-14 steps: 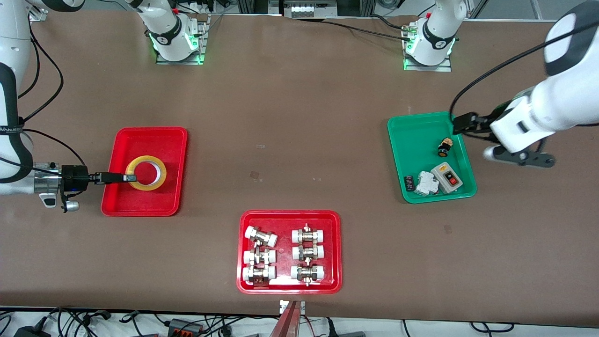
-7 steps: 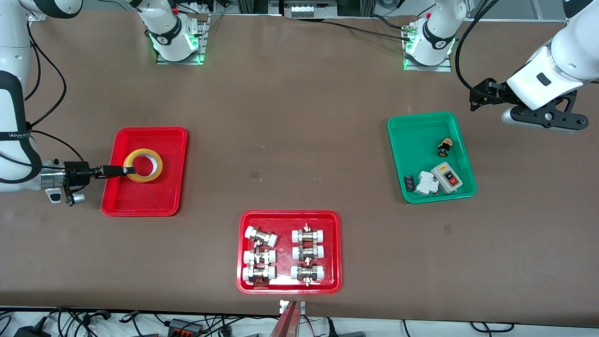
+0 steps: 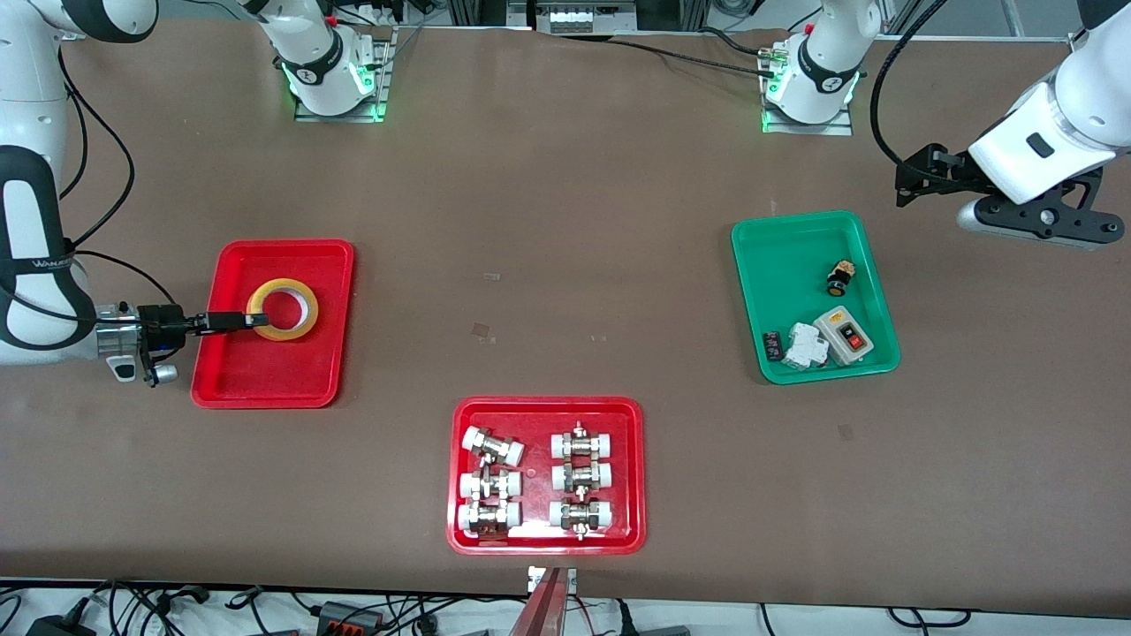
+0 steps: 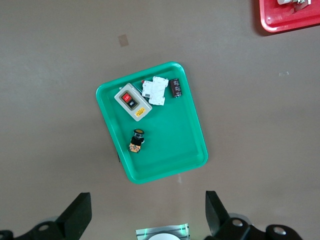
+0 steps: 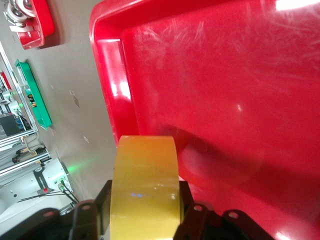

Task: Left arm passes tape to right arm into tray
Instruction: 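Lower the tape into the empty red tray with the right gripper, then open the right gripper and withdraw it from the red tray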

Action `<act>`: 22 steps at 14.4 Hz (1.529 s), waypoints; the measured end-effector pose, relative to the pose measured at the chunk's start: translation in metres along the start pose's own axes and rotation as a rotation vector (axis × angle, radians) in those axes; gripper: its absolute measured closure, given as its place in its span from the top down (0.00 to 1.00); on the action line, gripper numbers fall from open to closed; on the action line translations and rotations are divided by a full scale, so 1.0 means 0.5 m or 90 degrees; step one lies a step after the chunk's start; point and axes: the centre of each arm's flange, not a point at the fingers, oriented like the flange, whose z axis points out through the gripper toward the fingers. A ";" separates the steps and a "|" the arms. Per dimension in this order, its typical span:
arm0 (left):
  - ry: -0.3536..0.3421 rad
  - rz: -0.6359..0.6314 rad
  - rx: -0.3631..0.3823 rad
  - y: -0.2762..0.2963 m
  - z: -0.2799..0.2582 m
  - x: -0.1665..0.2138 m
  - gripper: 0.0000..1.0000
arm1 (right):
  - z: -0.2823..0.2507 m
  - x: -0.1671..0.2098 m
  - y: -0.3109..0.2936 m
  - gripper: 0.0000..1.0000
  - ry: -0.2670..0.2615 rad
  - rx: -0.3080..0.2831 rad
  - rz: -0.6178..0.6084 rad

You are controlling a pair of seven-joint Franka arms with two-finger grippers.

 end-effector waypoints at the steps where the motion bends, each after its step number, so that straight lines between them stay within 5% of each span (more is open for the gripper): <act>1: 0.000 -0.002 0.000 -0.003 -0.001 0.000 1.00 | -0.001 0.001 0.000 0.72 0.001 -0.001 -0.001; 4: -0.001 -0.010 0.001 -0.016 -0.003 -0.002 1.00 | 0.005 0.002 0.000 1.00 -0.002 -0.002 -0.006; 11: 0.001 -0.021 0.013 -0.018 -0.014 -0.011 1.00 | 0.025 0.014 0.003 1.00 -0.007 -0.030 -0.045; 17: 0.028 -0.030 0.012 -0.056 -0.014 0.000 1.00 | 0.028 0.032 -0.008 1.00 -0.012 -0.103 -0.102; 22: 0.031 -0.023 0.007 -0.142 -0.001 -0.001 1.00 | 0.019 0.064 -0.093 1.00 -0.038 -0.232 -0.176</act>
